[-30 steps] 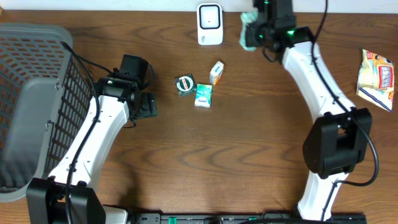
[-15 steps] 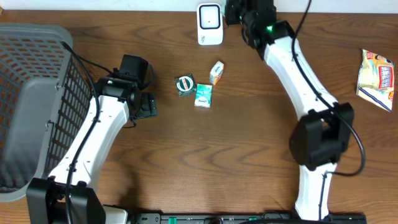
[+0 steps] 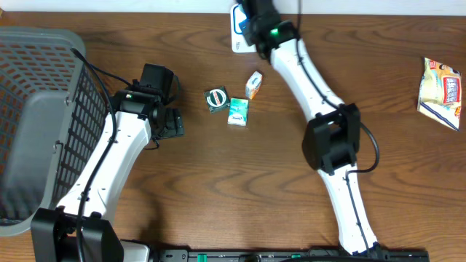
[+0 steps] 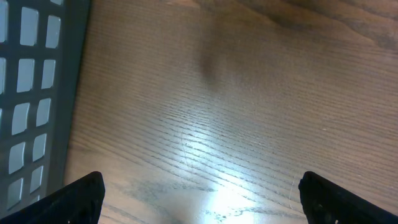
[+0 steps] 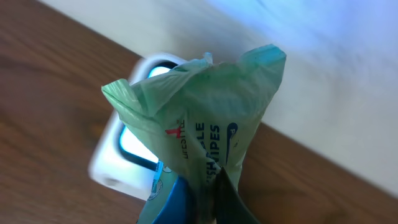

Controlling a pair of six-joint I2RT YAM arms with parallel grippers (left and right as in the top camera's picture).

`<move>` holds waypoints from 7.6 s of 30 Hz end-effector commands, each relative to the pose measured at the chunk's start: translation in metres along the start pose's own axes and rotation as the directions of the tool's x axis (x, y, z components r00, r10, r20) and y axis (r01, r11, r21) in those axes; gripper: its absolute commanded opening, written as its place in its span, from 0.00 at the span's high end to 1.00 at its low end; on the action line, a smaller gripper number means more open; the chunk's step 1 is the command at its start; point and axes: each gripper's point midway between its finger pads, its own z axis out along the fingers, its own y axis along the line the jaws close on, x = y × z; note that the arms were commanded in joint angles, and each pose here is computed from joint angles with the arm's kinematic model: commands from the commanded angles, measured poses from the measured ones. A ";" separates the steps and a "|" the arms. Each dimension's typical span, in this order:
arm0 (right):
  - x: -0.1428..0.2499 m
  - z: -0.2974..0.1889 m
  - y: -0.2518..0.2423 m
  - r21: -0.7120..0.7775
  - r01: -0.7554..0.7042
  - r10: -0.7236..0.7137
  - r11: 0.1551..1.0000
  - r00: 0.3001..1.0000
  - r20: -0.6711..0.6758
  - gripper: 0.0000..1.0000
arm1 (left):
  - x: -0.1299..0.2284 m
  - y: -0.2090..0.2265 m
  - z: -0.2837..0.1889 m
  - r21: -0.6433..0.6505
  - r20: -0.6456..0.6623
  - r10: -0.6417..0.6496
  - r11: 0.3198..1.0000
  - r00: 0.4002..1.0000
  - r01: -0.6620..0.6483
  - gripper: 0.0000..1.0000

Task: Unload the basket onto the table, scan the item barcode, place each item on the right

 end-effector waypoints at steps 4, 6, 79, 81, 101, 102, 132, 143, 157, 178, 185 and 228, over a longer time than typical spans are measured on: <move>-0.017 -0.006 0.009 0.078 0.117 -0.119 0.990 0.992 0.029 0.99 | -0.002 0.004 -0.004 -0.005 0.013 -0.013 1.000 1.000 0.013 0.02; -0.016 -0.006 0.010 0.076 0.119 -0.121 0.990 0.992 0.025 0.99 | -0.002 0.004 -0.004 -0.005 0.013 -0.013 1.000 1.000 0.013 0.02; 0.130 -0.101 -0.052 -0.417 -0.798 0.436 0.434 0.591 -0.678 0.08 | -0.002 0.004 -0.004 -0.005 0.013 -0.013 1.000 1.000 0.013 0.02; 0.125 -0.098 -0.035 -0.426 -0.766 0.407 0.482 0.626 -0.665 0.07 | -0.002 0.004 -0.004 -0.005 0.013 -0.013 1.000 1.000 0.013 0.02; 0.151 -0.058 0.054 -0.059 -0.789 0.541 0.612 0.471 -0.697 0.07 | -0.002 0.004 -0.004 -0.005 0.013 -0.013 1.000 1.000 0.013 0.03; 0.152 -0.055 0.057 -0.066 -0.788 0.540 0.612 0.478 -0.693 0.08 | -0.002 0.004 -0.004 -0.005 0.013 -0.013 1.000 1.000 0.013 0.02; 0.042 -0.168 0.020 -0.866 -0.493 0.355 0.087 0.827 -0.435 0.99 | -0.002 0.004 -0.004 -0.005 0.013 -0.013 1.000 1.000 0.013 0.02; 0.024 -0.211 0.027 -0.995 -0.099 0.375 -0.022 0.922 -0.100 0.99 | -0.002 0.004 -0.004 -0.005 0.013 -0.013 1.000 1.000 0.013 0.02; 0.044 -0.193 0.043 -0.983 -0.154 0.277 0.103 0.953 -0.121 0.99 | -0.002 0.004 -0.004 -0.005 0.013 -0.013 1.000 1.000 0.013 0.03; 0.212 -0.101 0.023 -0.322 -0.316 0.006 0.893 0.723 -0.691 0.98 | -0.002 0.004 -0.004 -0.005 0.013 -0.013 1.000 1.000 0.013 0.03; 0.216 -0.098 0.004 -0.207 -0.306 0.072 0.929 0.700 -0.710 0.48 | -0.002 0.004 -0.004 -0.005 0.013 -0.013 1.000 1.000 0.013 0.02; 0.236 -0.126 -0.056 0.190 -0.231 0.290 0.954 0.563 -0.774 0.76 | -0.002 0.004 -0.004 -0.005 0.013 -0.013 1.000 1.000 0.013 0.02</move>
